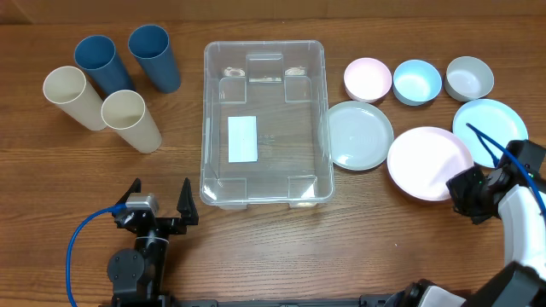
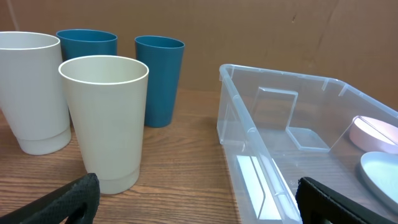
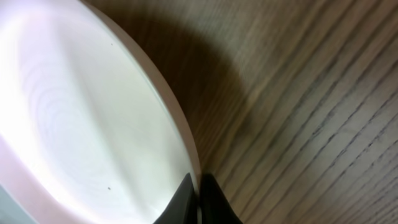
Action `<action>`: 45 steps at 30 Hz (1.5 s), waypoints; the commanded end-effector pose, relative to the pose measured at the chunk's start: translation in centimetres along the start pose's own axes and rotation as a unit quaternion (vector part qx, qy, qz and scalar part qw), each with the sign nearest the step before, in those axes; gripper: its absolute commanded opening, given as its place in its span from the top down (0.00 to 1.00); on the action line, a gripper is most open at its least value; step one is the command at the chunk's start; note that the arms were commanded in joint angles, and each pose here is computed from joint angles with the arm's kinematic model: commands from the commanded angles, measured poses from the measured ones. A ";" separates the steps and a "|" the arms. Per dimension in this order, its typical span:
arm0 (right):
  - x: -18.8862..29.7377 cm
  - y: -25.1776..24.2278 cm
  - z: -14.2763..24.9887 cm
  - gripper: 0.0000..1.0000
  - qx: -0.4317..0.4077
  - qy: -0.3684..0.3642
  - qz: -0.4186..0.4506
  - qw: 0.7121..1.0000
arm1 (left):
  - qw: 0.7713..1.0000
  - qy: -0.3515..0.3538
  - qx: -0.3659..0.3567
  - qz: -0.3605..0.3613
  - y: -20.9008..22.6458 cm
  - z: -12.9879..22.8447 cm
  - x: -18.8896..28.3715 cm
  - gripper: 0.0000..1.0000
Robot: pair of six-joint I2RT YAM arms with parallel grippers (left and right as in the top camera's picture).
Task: Pack container
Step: 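Carry the pink plate into the clear bin and lower it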
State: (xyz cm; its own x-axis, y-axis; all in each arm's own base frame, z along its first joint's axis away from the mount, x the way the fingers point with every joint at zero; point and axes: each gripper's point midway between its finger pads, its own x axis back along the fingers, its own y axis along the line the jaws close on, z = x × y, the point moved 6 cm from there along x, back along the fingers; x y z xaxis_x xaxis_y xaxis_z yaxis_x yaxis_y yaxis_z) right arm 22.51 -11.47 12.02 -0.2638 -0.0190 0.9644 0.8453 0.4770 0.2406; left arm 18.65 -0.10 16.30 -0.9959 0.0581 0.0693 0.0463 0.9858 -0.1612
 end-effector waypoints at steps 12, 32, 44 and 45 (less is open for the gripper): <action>15.7 12.5 5.1 0.96 0.286 -0.049 -0.263 0.920 | 1.000 -0.002 -0.006 -0.005 0.2 0.0 0.0 0.00; 4.4 24.3 21.2 0.96 0.486 0.021 -0.194 0.852 | 1.000 -0.002 -0.006 -0.005 0.2 0.0 0.0 0.00; -2.0 24.4 21.6 0.96 0.490 0.045 -0.127 0.861 | 1.000 -0.002 -0.006 -0.005 0.2 0.0 0.0 0.00; -2.2 24.3 21.7 0.96 0.490 0.047 -0.125 0.861 | 1.000 -0.002 -0.006 -0.005 0.2 0.0 0.0 0.00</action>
State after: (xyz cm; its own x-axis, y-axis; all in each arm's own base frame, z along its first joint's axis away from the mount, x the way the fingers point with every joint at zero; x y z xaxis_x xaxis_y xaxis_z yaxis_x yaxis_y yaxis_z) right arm 32.92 18.82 13.08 -0.2850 -0.2776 0.9175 -0.0422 0.9599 0.2773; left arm 18.65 -0.10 16.30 -0.9959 0.0577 0.0694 0.0459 0.9858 -0.1615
